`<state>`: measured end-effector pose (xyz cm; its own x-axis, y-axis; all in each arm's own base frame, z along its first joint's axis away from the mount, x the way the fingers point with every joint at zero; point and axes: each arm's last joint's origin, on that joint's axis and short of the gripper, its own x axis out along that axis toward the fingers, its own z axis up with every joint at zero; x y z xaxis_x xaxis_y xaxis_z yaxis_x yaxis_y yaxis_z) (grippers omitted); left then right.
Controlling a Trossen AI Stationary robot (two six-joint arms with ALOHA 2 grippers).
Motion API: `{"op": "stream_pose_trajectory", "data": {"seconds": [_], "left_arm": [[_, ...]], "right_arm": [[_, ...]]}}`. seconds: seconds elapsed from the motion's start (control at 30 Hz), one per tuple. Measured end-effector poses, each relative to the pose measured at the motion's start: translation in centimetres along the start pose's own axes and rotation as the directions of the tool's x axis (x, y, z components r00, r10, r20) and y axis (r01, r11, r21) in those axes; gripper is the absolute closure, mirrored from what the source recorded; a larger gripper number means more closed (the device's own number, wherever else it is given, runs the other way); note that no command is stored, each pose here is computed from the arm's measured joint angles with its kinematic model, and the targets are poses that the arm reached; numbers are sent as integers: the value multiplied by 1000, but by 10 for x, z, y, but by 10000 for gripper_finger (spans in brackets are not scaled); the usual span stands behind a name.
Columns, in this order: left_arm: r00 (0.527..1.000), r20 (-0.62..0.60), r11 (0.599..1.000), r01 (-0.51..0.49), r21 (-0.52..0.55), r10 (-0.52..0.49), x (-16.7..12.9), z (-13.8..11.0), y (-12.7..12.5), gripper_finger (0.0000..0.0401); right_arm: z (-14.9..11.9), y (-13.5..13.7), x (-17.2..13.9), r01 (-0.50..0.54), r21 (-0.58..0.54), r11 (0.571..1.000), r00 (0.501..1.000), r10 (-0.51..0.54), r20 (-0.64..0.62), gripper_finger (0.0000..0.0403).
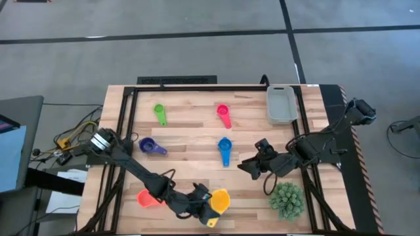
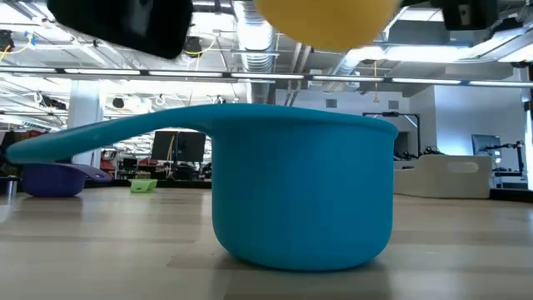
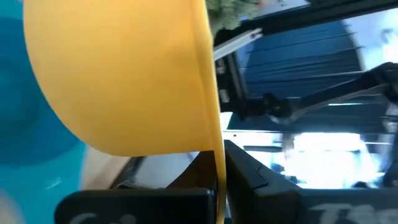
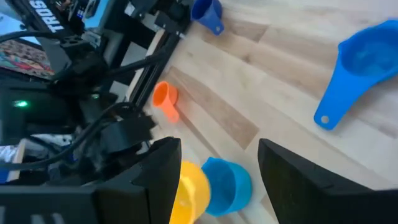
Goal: Nest measuring cups in basket
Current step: Stack the yellow measuring cup on top of the light blue measuring cup
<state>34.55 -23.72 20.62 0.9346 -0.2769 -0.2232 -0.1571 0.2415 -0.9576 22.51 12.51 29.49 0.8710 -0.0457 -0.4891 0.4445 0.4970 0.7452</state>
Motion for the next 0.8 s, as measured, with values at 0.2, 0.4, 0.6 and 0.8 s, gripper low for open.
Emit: {"op": "stream_pose_trajectory", "data": {"seconds": [0.2, 0.4, 0.6, 0.8], "left_arm": [[998, -22, 999, -50, -12, 50, 4, -4, 15, 401], [988, -88, 992, -128, 0, 127, 4, -5, 23, 401], [980, -118, 987, -158, 13, 158, 4, -2, 27, 401], [972, -142, 982, -189, 10, 189, 6, 3, 31, 389]], "right_arm": [[-7, 1, -4, -5, -8, 1000, 1000, 5, -20, 168], [-12, 2, -7, -11, -9, 1000, 1000, 10, -27, 168], [-14, 2, -9, -14, -16, 1000, 1000, 13, -19, 168], [-15, 2, -9, -12, -19, 1000, 1000, 12, -16, 168]]}}
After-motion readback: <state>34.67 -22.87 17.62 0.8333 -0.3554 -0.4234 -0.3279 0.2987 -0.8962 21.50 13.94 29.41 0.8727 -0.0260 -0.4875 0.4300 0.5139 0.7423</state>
